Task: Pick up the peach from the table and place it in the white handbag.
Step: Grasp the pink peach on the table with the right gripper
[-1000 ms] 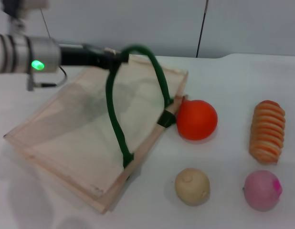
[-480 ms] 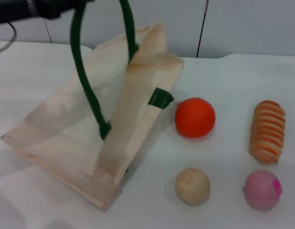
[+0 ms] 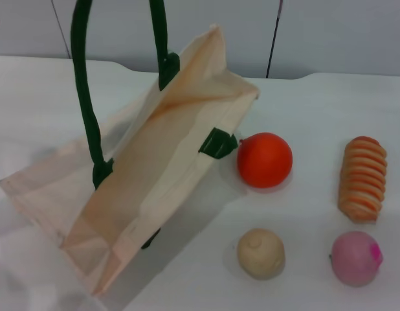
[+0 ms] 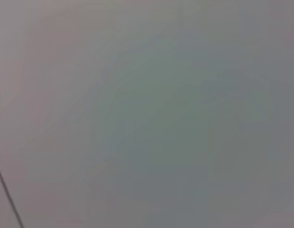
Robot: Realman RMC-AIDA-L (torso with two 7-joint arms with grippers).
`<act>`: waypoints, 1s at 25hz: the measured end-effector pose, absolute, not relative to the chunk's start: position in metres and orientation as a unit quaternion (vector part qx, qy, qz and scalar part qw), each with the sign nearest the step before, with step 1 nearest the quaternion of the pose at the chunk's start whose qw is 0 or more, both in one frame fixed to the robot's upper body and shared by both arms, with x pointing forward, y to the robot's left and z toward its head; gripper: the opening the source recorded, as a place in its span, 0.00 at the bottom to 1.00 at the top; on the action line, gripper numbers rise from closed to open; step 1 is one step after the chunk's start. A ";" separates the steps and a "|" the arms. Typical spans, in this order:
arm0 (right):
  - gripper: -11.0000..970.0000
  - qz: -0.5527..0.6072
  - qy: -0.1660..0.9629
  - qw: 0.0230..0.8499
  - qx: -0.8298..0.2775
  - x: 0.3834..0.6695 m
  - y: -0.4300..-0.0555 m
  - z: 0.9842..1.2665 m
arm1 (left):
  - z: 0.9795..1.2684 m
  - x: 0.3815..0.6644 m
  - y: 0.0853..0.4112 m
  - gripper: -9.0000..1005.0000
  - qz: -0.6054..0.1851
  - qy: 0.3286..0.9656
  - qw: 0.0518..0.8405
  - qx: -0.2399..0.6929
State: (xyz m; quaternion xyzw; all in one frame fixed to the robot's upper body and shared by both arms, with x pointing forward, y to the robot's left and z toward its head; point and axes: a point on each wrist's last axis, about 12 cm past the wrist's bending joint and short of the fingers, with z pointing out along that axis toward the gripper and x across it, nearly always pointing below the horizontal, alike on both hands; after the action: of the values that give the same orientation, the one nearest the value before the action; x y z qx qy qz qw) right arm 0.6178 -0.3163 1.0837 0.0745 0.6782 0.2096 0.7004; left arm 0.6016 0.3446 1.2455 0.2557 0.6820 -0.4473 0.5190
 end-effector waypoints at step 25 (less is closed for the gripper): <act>0.91 0.353 0.743 0.460 -0.334 0.572 -0.395 1.181 | 1.246 0.603 0.354 0.13 -0.430 0.712 0.508 0.224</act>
State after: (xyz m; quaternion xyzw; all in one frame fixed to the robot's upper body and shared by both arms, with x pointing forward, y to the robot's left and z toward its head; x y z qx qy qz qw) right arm 0.5716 -0.3949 1.1811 -0.3339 0.7433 0.3530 0.4598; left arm 0.6032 0.3545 1.2465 0.2238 0.7121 -0.4302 0.5077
